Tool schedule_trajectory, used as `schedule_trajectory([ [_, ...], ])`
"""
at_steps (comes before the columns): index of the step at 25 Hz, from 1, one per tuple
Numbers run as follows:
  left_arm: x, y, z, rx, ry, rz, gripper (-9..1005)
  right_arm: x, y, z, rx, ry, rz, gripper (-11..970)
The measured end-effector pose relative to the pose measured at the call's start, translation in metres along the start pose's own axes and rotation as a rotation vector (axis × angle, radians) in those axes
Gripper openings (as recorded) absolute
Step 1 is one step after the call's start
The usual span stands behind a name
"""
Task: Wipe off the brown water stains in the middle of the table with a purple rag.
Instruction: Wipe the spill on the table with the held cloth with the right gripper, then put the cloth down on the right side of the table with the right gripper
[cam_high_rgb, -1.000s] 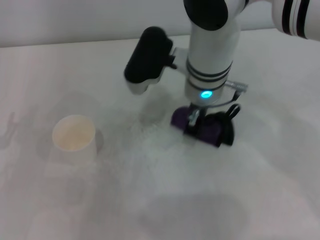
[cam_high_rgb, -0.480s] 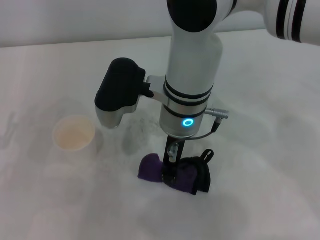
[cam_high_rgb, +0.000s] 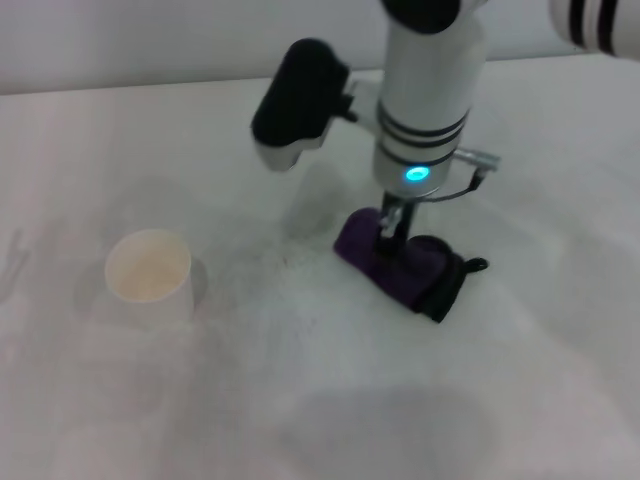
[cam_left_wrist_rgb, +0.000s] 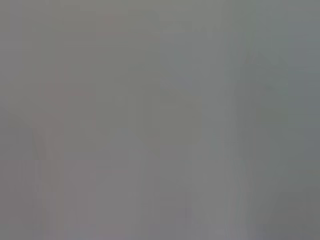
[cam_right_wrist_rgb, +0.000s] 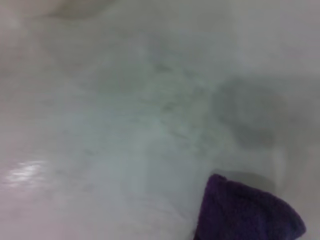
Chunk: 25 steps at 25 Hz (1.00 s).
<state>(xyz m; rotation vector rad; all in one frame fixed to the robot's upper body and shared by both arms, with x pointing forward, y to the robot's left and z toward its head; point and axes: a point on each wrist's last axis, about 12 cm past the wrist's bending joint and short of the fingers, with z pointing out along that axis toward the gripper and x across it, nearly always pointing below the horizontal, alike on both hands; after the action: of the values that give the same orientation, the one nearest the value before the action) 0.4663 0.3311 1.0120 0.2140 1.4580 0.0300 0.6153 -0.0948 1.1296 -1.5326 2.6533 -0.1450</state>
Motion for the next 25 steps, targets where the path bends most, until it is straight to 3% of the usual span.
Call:
schedule_trajectory([
  [14, -0.002, 0.002, 0.007, 0.000, -0.009, 0.010, 850, 0.090, -0.071, 0.004, 0.019, -0.003, 0.336, 113],
  [19, -0.003, 0.002, 0.011, 0.003, -0.010, 0.024, 850, 0.113, -0.082, 0.012, 0.024, -0.021, 0.394, 114],
  [25, -0.004, 0.003, 0.012, 0.005, -0.015, 0.043, 850, 0.122, -0.085, 0.016, 0.021, -0.051, 0.424, 115],
])
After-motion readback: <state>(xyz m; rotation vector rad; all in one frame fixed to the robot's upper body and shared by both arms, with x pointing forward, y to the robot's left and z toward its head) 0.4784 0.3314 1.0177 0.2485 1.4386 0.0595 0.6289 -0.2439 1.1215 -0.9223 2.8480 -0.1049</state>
